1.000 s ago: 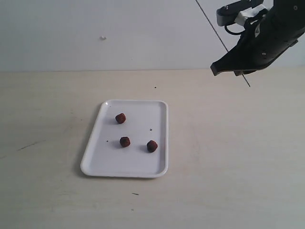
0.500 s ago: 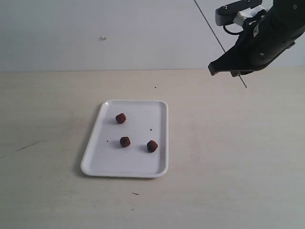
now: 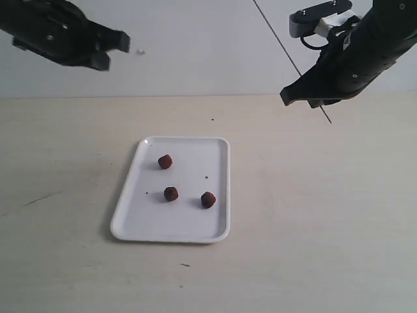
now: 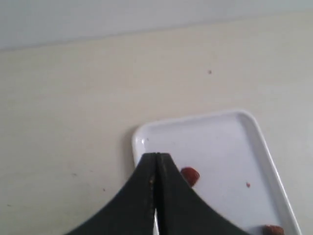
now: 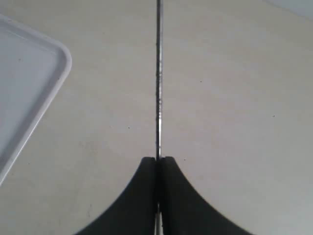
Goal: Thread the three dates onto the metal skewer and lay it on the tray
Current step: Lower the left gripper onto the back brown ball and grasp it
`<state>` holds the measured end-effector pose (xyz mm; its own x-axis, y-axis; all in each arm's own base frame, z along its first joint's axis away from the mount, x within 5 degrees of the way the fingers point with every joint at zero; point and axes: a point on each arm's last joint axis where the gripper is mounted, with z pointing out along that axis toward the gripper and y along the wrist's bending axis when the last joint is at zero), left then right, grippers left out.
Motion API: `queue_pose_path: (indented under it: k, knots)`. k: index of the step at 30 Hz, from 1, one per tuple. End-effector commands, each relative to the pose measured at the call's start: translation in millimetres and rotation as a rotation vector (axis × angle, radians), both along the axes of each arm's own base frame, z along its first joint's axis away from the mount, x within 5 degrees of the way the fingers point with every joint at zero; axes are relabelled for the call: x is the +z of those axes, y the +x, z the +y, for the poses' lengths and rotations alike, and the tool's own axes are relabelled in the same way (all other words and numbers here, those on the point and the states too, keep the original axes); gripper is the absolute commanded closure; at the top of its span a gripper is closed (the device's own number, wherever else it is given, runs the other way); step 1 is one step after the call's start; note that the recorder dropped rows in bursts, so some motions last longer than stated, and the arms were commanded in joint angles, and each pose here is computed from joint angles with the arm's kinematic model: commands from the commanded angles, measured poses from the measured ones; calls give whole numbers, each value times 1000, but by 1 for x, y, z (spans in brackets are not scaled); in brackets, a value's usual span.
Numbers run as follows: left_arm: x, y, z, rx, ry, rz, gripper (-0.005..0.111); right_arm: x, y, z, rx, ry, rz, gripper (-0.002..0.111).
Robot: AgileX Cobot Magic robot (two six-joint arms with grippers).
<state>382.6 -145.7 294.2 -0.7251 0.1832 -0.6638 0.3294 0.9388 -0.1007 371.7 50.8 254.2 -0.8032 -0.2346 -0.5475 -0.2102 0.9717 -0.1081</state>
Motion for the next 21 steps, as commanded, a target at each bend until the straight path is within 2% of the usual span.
queue_pose_path:
  k: [1,4,8,12,16,21]
  knots:
    - [-32,22,-23,-62,82,219,107,1,1,-1,6,6,-15,108]
    - [-48,39,-31,-84,109,269,107,1,1,-1,6,6,-15,108]
    - [-65,54,-40,-223,182,231,107,0,1,0,4,10,-14,108]
    - [-74,61,-44,-257,186,233,103,1,1,0,3,16,-24,108]
    - [-82,60,-50,-326,150,262,86,1,2,0,2,22,-27,108]
    - [-99,52,-67,-518,144,295,49,1,2,1,0,27,-31,108]
